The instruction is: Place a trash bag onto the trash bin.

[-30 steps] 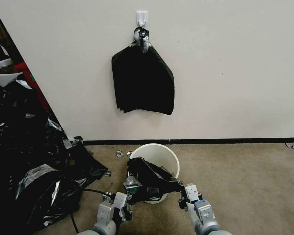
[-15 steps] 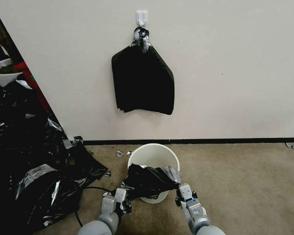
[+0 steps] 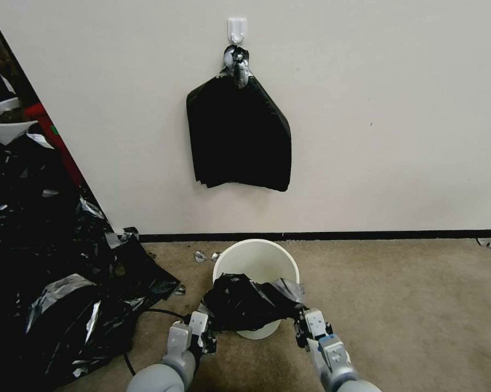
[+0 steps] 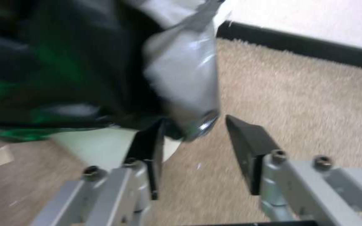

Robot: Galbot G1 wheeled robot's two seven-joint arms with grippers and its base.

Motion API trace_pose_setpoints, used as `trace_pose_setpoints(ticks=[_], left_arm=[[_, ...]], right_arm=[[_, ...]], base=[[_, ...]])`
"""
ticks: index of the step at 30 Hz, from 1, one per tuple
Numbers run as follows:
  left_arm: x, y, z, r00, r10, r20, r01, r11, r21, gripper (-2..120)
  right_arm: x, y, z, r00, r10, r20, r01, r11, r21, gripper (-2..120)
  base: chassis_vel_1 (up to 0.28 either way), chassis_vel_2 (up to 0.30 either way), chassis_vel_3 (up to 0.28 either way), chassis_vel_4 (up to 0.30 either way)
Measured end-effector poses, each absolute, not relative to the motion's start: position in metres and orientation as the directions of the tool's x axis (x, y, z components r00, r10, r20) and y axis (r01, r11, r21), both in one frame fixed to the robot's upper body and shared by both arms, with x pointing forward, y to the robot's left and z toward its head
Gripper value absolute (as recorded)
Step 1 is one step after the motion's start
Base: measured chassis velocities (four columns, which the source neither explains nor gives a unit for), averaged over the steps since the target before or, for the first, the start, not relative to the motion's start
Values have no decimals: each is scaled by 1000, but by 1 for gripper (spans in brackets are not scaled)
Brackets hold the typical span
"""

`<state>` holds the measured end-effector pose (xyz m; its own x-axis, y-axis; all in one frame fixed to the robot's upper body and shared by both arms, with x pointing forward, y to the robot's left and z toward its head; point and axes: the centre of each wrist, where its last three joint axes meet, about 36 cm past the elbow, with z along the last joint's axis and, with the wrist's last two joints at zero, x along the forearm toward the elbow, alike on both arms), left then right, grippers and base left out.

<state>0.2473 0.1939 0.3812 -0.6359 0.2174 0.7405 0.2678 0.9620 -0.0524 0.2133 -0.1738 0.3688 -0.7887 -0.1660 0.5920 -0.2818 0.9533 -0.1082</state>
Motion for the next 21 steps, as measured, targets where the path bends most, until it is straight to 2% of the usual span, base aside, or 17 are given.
trace_pose_setpoints(ticks=[1,4,7,8,9,12,13,15,17,18,21], left_arm=[[247,194,381,-636,217,741,268,962,-52,27],[238,198,397,-630,235,740,288,956,-58,40],[233,198,407,-632,245,735,292,954,-67,47],[228,197,419,-640,264,722,297,951,-85,55],[228,197,419,-640,264,722,297,951,-85,55],[221,193,444,-665,301,683,307,945,-117,69],[219,191,458,-689,316,653,308,942,-131,74],[219,190,463,-700,320,639,307,942,-136,77],[221,189,478,-748,322,581,292,945,-147,87],[221,189,478,-748,322,581,292,945,-147,87],[228,191,488,-787,306,535,268,952,-150,98]], right_arm=[[213,-174,369,-789,-166,592,-282,953,-108,41],[198,-178,385,-784,-183,593,-283,956,-78,57],[191,-180,393,-787,-191,586,-281,958,-66,64],[185,-181,399,-800,-198,567,-280,958,-60,72],[185,-181,399,-800,-198,567,-280,958,-60,72],[181,-182,410,-852,-240,465,-288,957,-35,84],[188,-183,418,-879,-275,389,-304,953,-13,90],[192,-184,421,-887,-289,361,-312,950,-4,93],[220,-190,436,-903,-340,263,-346,938,25,99],[220,-190,436,-903,-340,263,-346,938,25,99],[272,-198,449,-890,-384,245,-375,923,85,100]], base=[[0,0,0,0],[0,0,0,0],[0,0,0,0],[0,0,0,0],[0,0,0,0],[0,0,0,0],[0,0,0,0],[0,0,0,0],[0,0,0,0],[0,0,0,0],[0,0,0,0]])
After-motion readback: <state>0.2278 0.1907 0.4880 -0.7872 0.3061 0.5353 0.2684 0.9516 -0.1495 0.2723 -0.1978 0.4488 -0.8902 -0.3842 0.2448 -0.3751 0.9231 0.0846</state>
